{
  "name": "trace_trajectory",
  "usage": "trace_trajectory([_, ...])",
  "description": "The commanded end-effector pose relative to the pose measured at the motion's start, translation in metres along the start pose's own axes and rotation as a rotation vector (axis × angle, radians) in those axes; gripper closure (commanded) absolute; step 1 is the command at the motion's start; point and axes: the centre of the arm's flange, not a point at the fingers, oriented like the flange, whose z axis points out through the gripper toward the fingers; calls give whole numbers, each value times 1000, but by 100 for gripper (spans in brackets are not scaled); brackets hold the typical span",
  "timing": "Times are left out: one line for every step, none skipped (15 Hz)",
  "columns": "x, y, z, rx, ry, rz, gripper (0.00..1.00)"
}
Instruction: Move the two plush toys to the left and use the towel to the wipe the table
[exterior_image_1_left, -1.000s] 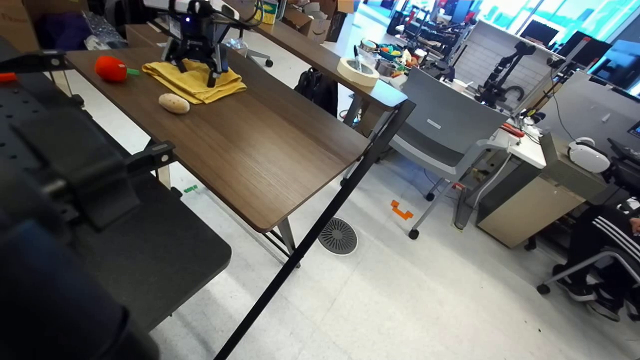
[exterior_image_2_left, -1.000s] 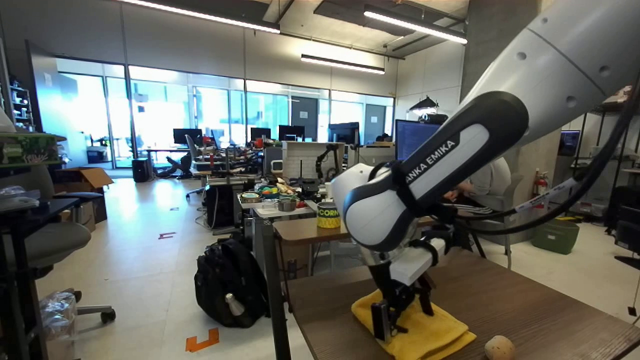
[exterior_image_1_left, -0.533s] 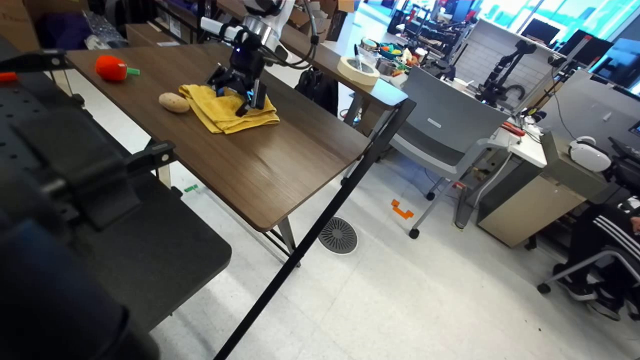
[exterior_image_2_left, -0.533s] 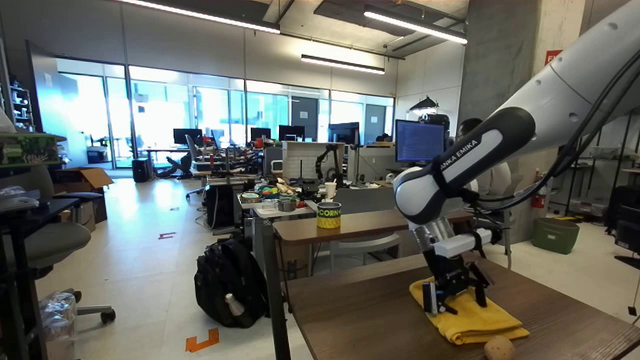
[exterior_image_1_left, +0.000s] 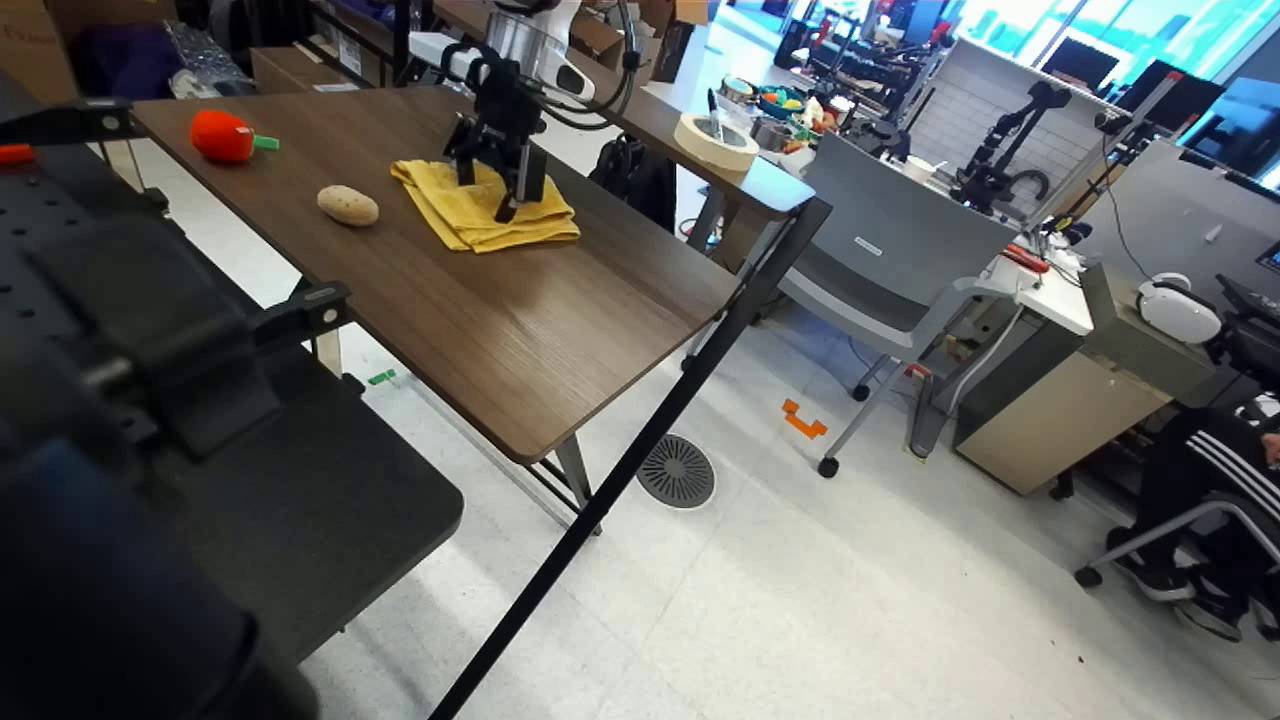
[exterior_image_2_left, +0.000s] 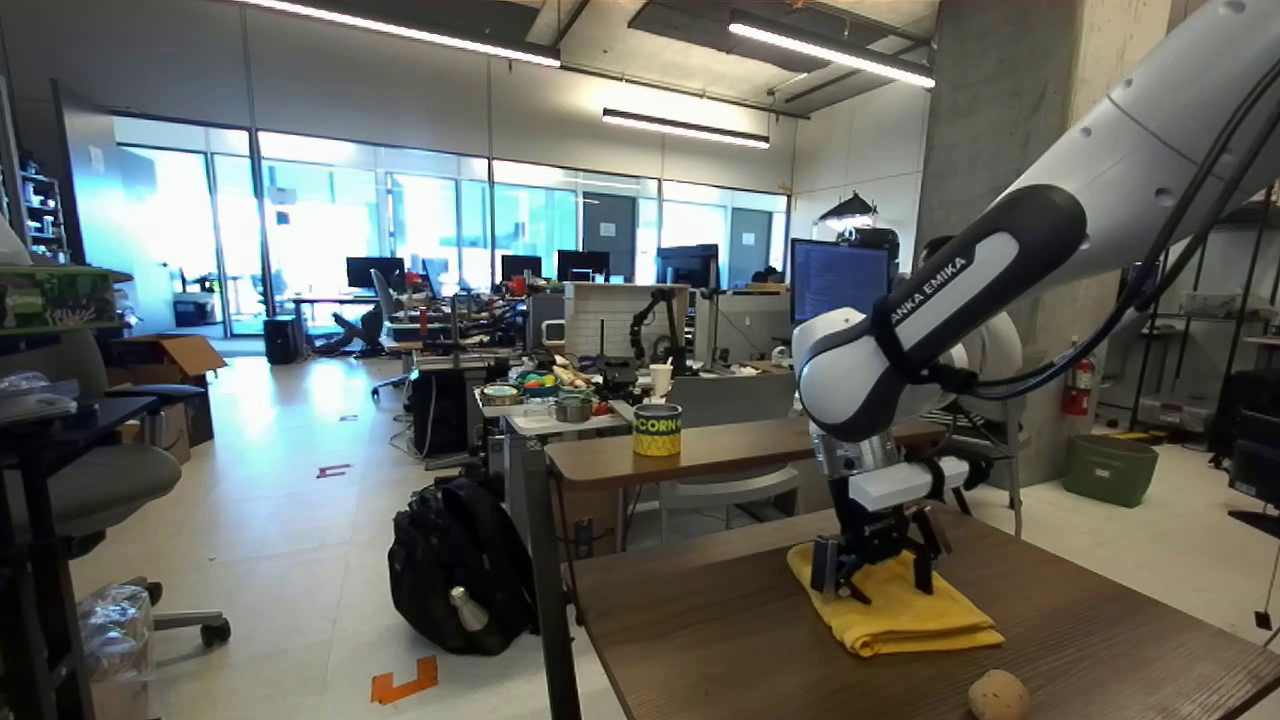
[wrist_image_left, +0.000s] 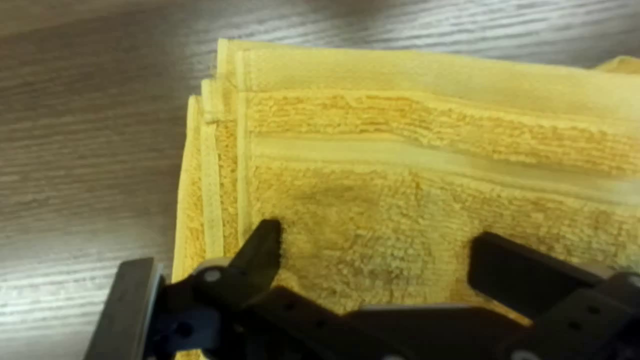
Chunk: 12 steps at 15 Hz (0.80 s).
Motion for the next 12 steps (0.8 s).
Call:
trace_trajectory([-77,-5,-9,-31,203,-4,0])
trace_trajectory([-81,-7,-11,-28,264,-8,0])
trace_trajectory([-85,-10,-15,-27,325,-13,0])
trace_trajectory([-87,-13,-16,-32,382,-23,0])
trace_trajectory([-20,-32,-23,-15,291,-25,0])
trace_trajectory([-25,-34,-24,-17,328,-29,0])
trace_trajectory([-30,-34,-25,-18,341,-30,0])
trace_trajectory([-32,-33,-26,-19,345,-30,0])
trace_trajectory([-26,-35,-28,-16,334,-32,0])
trace_trajectory([-18,-36,-29,-4,318,-40,0])
trace_trajectory([-8,-37,-29,18,291,-61,0])
trace_trajectory([0,-38,-28,36,265,-80,0])
